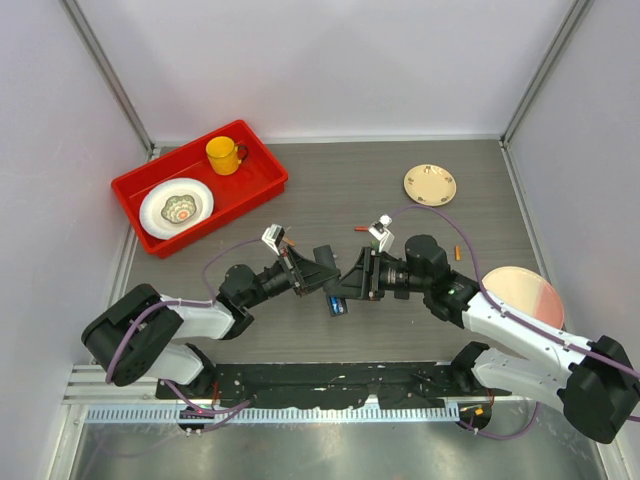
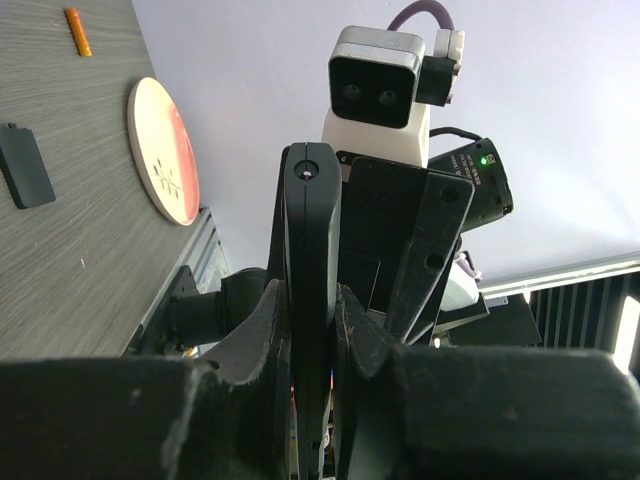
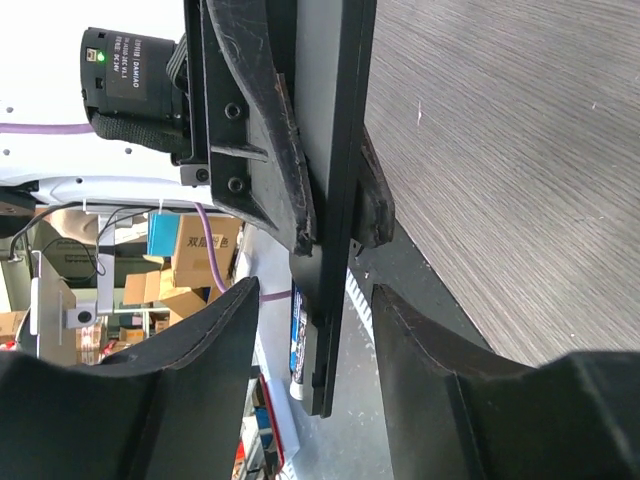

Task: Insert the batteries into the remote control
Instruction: Load the battery into the remote control.

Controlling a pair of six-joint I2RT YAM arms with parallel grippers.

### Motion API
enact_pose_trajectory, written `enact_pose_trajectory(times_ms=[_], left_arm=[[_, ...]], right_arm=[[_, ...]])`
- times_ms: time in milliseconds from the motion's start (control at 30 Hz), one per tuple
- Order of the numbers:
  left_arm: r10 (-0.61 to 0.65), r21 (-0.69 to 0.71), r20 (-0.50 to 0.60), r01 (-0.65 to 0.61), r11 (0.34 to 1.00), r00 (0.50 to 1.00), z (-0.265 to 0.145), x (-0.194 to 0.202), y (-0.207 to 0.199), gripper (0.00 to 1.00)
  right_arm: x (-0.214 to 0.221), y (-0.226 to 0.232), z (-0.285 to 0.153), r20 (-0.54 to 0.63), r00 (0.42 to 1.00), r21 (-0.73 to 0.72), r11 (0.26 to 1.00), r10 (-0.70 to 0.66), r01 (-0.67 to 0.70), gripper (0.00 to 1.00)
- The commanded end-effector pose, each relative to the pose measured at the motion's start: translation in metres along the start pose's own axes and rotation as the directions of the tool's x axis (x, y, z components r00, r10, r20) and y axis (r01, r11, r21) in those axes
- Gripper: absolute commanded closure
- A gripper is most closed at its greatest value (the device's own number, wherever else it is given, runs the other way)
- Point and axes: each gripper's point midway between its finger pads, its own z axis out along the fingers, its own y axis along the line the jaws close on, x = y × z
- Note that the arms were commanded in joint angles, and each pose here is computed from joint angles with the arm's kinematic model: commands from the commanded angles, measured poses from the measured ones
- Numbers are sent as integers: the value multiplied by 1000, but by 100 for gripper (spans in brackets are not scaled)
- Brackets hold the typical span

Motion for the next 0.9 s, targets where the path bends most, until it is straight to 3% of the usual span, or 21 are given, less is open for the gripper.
enact_pose_trajectory(times_ms=[0, 167, 300, 533, 600, 767, 867], left_arm=[[101, 237, 17, -102, 966, 995, -5, 1, -57, 100], [104, 240, 18, -105, 965, 994, -5, 1, -58, 100], [102, 240, 19, -103, 965, 995, -5, 0, -58, 100], [100, 242, 17, -101, 965, 995, -3, 0, -59, 100], [103, 244, 15, -104, 964, 995, -3, 0, -59, 100], [103, 247, 15, -103, 964, 995, -2, -1, -60, 100], [103, 246, 13, -103, 964, 995, -2, 0, -60, 100]], right_arm=[[-23, 33, -4, 78, 995, -79, 994, -64, 70, 46], [-19, 26, -2, 57, 996, -58, 996, -67, 70, 57], [-13, 20, -2, 23, 997, -44, 996, -71, 72, 61], [-2, 16, -1, -34, 997, -53, 997, -65, 64, 56], [1, 13, -1, -45, 997, -50, 997, -68, 65, 61], [4, 5, 0, -56, 997, -21, 998, -57, 56, 85], [2, 8, -1, -49, 997, -27, 998, -62, 61, 80]])
